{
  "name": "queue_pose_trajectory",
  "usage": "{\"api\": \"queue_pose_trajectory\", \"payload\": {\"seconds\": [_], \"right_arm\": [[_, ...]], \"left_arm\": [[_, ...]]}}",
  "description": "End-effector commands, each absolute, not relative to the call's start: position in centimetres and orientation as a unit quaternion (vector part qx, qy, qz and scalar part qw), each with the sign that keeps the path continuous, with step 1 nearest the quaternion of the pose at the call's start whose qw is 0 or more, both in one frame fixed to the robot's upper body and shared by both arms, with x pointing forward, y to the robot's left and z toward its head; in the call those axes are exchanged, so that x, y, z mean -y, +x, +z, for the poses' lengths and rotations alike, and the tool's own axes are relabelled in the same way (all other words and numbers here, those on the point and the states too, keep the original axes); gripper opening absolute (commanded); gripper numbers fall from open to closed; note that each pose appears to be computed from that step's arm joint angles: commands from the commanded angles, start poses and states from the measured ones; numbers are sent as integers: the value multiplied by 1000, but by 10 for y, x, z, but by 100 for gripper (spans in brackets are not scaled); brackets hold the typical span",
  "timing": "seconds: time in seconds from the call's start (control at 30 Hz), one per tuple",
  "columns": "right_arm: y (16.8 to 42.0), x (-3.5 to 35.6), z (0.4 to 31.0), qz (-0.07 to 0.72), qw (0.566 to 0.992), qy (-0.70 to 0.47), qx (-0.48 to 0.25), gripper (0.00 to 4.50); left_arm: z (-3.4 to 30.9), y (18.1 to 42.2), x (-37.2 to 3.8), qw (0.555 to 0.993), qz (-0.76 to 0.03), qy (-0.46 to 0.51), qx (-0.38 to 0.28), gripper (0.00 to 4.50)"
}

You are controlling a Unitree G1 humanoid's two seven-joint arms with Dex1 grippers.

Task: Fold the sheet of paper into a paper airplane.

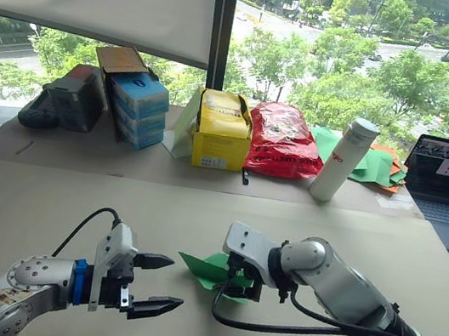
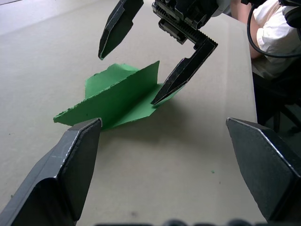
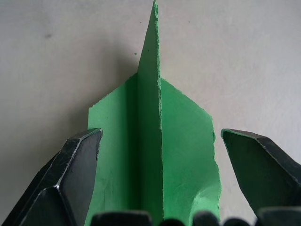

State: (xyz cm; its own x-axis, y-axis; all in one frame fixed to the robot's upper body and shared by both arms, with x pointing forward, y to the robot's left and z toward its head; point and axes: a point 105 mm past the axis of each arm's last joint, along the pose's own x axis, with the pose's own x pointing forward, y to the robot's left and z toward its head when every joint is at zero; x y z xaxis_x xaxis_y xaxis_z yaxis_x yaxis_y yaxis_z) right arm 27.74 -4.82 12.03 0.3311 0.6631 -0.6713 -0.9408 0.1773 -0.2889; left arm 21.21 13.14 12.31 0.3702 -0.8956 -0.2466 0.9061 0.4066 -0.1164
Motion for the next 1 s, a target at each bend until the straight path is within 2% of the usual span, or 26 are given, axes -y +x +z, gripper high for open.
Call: {"api": "queue_pose_trajectory", "payload": {"seconds": [0.03, 0.37, 0.4, 0.57, 0.7, 0.77, 0.87, 1.0], "right_arm": [[277, 47, 125, 539, 743, -347, -194, 363], [278, 46, 119, 539, 740, -349, -199, 20], [278, 46, 118, 539, 740, -350, -199, 2], [279, 46, 116, 539, 739, -351, -200, 2], [281, 48, 126, 536, 751, -336, -190, 2], [289, 56, 145, 515, 780, -307, -178, 2], [312, 88, 172, 441, 840, -268, -170, 2], [338, 147, 183, 310, 907, -214, -187, 2]], "left_arm": [[128, 210, -128, 825, -552, 30, -119, 450], [127, 211, -126, 824, -553, 31, -117, 450], [127, 211, -126, 824, -553, 31, -117, 450], [128, 212, -126, 825, -552, 33, -115, 450], [130, 213, -125, 826, -552, 31, -111, 450], [136, 216, -123, 827, -553, 26, -100, 450], [148, 222, -121, 829, -553, 25, -75, 450], [160, 229, -111, 830, -555, 28, -43, 450]]}}
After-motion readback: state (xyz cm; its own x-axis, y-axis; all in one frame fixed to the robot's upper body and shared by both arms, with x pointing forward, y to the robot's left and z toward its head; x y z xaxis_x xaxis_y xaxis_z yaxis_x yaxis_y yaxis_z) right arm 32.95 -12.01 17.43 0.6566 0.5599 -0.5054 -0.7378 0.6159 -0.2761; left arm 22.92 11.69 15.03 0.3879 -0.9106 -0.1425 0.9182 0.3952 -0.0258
